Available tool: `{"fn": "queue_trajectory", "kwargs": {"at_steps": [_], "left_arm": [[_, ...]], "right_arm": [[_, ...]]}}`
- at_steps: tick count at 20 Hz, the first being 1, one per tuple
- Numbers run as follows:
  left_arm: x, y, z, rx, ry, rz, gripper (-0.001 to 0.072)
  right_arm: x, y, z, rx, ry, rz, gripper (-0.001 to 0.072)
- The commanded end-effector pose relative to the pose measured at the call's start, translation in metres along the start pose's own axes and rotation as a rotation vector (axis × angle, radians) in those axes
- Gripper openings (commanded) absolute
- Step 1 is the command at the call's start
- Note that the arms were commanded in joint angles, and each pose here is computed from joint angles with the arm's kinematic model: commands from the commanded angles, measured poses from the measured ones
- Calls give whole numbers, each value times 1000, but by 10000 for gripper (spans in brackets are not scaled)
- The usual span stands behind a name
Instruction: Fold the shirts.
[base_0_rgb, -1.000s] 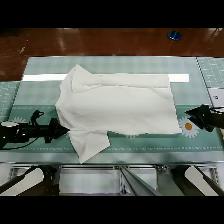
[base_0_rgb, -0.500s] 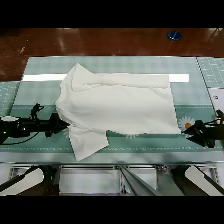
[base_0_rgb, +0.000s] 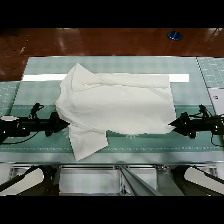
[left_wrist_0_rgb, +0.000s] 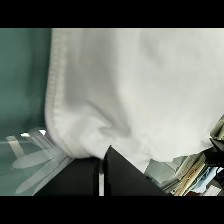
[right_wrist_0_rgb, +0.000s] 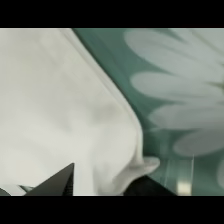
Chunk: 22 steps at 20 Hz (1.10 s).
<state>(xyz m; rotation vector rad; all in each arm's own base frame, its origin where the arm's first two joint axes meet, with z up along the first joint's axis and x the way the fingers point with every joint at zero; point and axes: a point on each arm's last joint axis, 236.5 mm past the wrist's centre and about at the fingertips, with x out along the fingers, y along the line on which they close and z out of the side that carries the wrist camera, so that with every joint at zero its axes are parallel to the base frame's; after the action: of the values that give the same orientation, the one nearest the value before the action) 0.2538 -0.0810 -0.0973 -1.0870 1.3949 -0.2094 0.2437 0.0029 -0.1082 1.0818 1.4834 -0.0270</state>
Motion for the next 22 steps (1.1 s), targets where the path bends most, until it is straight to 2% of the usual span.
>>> {"fn": "queue_trajectory", "kwargs": {"at_steps": [1,2,4,6,8,10,12,15,20,22], "left_arm": [[-1,-3,7,3,-27,-8,24],[-3,-8,12,14,-37,-16,24],[-22,-40,33,94,-71,-56,23],[-63,-109,61,229,-170,-163,23],[-129,-197,81,421,-338,-269,23],[-204,-277,75,630,-510,-308,23],[-273,-338,49,807,-676,-302,23],[-355,-379,-5,976,-922,-176,23],[-437,-349,-100,1035,-1315,177,23],[-459,-335,-136,1038,-1426,252,23]], "right_arm": [[14,32,22,-41,-68,89,113],[13,50,22,-110,-67,123,22],[-2,97,21,-267,-42,169,22],[-37,156,28,-448,-99,183,21],[-105,237,35,-639,-278,216,21],[-188,305,25,-803,-485,244,21],[-264,346,-2,-920,-679,247,21],[-350,367,-75,-1073,-909,225,21],[-406,338,-197,-1210,-1132,182,21],[-419,319,-225,-1196,-1203,150,21]]}}
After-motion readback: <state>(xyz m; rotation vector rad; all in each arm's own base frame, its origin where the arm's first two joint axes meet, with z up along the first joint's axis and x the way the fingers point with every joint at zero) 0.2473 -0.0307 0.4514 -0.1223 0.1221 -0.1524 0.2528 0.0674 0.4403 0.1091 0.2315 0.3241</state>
